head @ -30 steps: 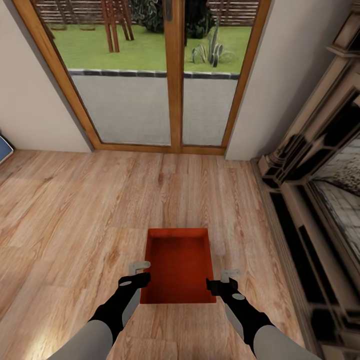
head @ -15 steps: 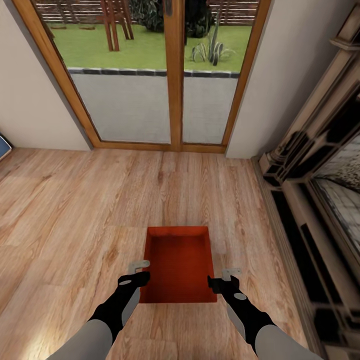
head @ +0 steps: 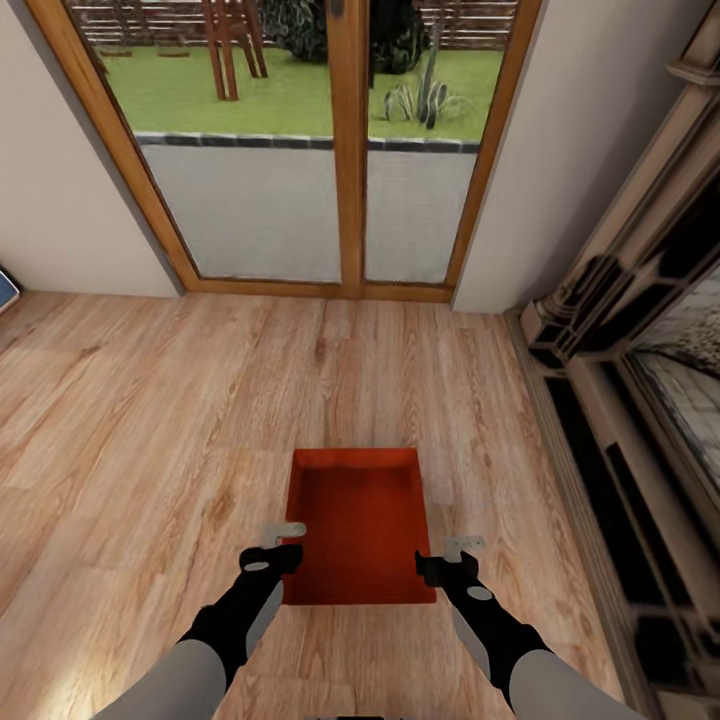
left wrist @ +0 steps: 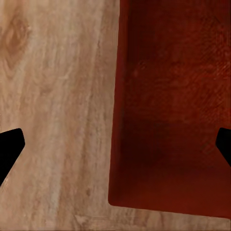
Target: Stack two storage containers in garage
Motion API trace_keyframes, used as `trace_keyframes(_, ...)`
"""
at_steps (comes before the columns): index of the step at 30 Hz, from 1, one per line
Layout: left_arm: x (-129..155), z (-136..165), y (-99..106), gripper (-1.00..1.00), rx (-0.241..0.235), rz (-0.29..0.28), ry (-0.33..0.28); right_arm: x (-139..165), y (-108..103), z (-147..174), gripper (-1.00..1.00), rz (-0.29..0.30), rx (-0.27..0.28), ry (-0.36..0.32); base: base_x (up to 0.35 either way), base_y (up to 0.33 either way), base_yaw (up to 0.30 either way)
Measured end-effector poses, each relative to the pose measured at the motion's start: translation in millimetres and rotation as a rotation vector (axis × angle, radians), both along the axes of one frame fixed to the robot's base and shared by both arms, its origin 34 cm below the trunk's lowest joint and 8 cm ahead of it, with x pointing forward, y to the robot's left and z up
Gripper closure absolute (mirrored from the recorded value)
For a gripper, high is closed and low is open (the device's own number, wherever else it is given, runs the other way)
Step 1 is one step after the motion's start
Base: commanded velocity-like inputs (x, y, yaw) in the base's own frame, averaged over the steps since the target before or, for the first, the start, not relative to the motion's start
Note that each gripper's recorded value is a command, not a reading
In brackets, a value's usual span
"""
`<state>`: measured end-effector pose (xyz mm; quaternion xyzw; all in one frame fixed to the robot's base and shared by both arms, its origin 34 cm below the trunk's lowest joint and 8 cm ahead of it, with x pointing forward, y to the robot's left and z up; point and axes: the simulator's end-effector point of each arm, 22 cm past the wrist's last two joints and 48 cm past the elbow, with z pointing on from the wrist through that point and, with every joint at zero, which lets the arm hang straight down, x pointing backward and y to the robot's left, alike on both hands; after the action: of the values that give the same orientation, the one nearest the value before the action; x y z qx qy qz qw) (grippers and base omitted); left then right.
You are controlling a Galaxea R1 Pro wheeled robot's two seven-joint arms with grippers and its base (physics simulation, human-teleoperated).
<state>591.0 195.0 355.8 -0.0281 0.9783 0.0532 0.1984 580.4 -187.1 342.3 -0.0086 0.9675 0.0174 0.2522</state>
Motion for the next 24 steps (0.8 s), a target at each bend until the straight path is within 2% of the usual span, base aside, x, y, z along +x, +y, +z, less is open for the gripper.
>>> trace_keyframes(2,0,-3,-3,-1.0,0.011,-0.031,-0.002,-1,0,-4,-1.0,0.0,0.0,0.001,0.0,0.0,0.0)
trace_keyframes(5,-1,-10,-4,-1.0,0.016,-0.045,-0.001,-2,0,-10,-1.0,-0.001,0.0,0.001,0.0,0.0,0.0)
trace_keyframes(24,-6,-47,-2,-1.0,0.014,-0.04,-0.008,-7,-4,-48,-1.0,-0.022,0.001,0.002,0.0,0.0,0.0)
